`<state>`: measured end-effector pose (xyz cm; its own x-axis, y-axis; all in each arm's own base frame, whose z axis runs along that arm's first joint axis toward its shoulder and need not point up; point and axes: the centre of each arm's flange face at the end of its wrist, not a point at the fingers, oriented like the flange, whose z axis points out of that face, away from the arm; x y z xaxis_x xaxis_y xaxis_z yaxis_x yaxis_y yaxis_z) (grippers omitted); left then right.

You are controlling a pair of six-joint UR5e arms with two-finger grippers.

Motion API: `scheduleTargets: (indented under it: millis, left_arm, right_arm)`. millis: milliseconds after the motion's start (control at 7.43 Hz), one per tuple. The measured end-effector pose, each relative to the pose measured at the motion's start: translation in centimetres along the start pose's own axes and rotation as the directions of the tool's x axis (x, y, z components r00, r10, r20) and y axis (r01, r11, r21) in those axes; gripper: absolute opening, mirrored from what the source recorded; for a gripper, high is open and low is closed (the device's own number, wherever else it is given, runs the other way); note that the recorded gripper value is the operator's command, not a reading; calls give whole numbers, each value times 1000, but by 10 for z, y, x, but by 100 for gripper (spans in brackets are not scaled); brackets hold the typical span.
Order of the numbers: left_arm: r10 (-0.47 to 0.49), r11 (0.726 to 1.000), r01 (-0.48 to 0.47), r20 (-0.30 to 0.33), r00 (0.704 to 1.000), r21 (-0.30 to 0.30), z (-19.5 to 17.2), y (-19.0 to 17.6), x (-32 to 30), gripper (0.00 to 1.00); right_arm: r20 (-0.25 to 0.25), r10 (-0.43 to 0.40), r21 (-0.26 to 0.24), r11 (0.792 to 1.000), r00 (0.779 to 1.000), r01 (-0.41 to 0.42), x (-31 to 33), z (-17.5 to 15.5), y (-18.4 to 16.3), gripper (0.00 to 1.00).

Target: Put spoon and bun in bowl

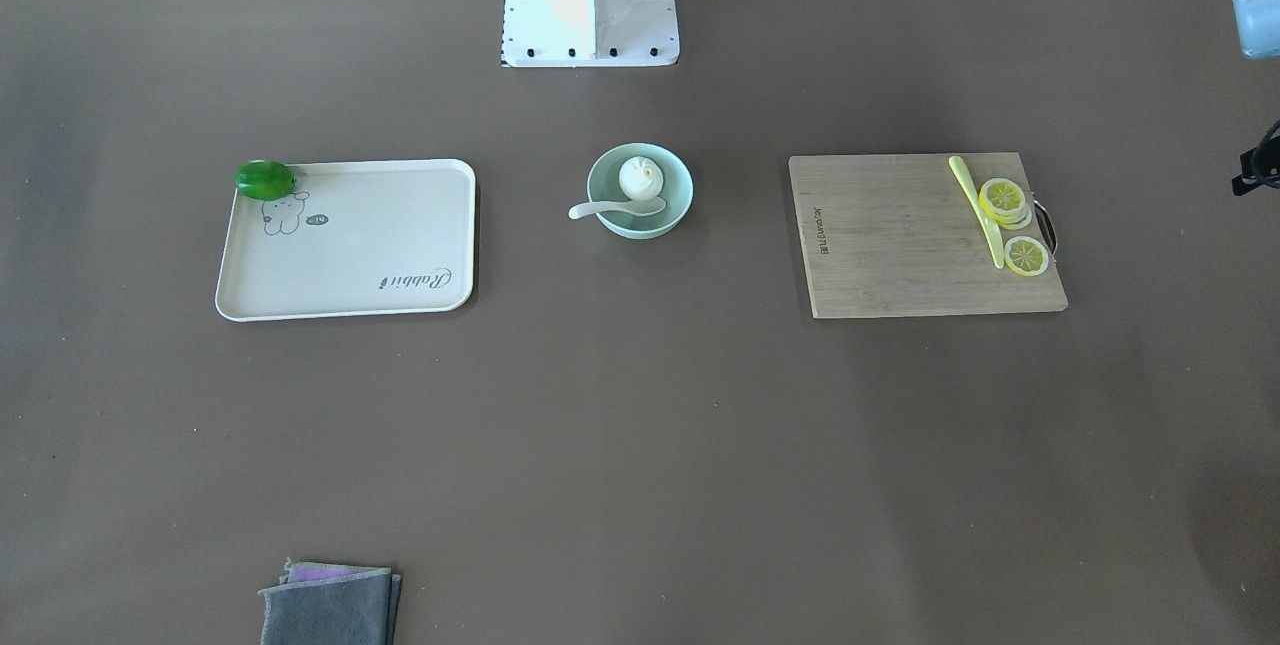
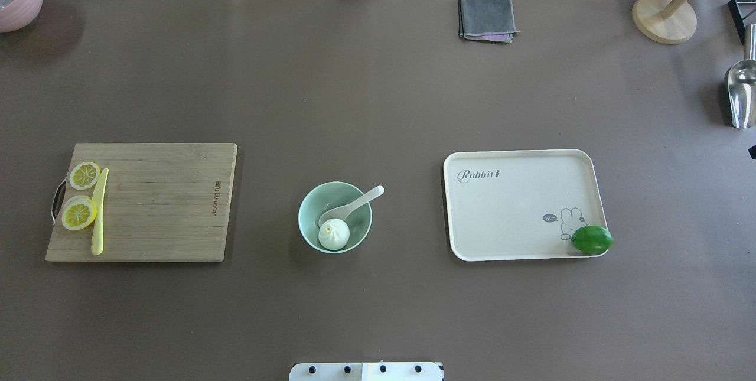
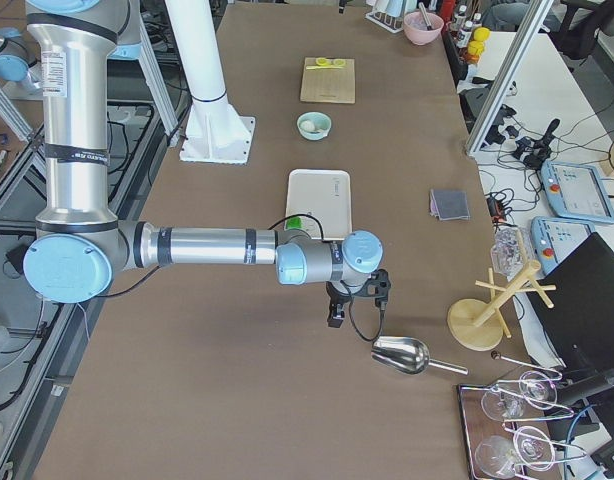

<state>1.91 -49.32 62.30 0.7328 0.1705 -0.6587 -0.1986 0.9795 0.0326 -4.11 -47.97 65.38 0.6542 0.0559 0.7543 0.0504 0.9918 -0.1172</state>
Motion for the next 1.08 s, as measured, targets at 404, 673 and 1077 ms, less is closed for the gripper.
scheduleTargets:
  millis: [404,673,1077]
  left_arm:
    - [-70,997,70,-2,998,15,-5,-5,4,98]
    - [-76,997,76,-4,997,21,-8,-5,6,98]
    - [-76,997,76,-5,997,25,-10,-6,6,98]
  right_arm:
    - [23,8,9,1000,1000,-9,3,-6,-2,100]
    - [17,16,12,1000,1000,-17,4,-7,-3,100]
    - [16,26,21,999,1000,-27,8,-11,-2,100]
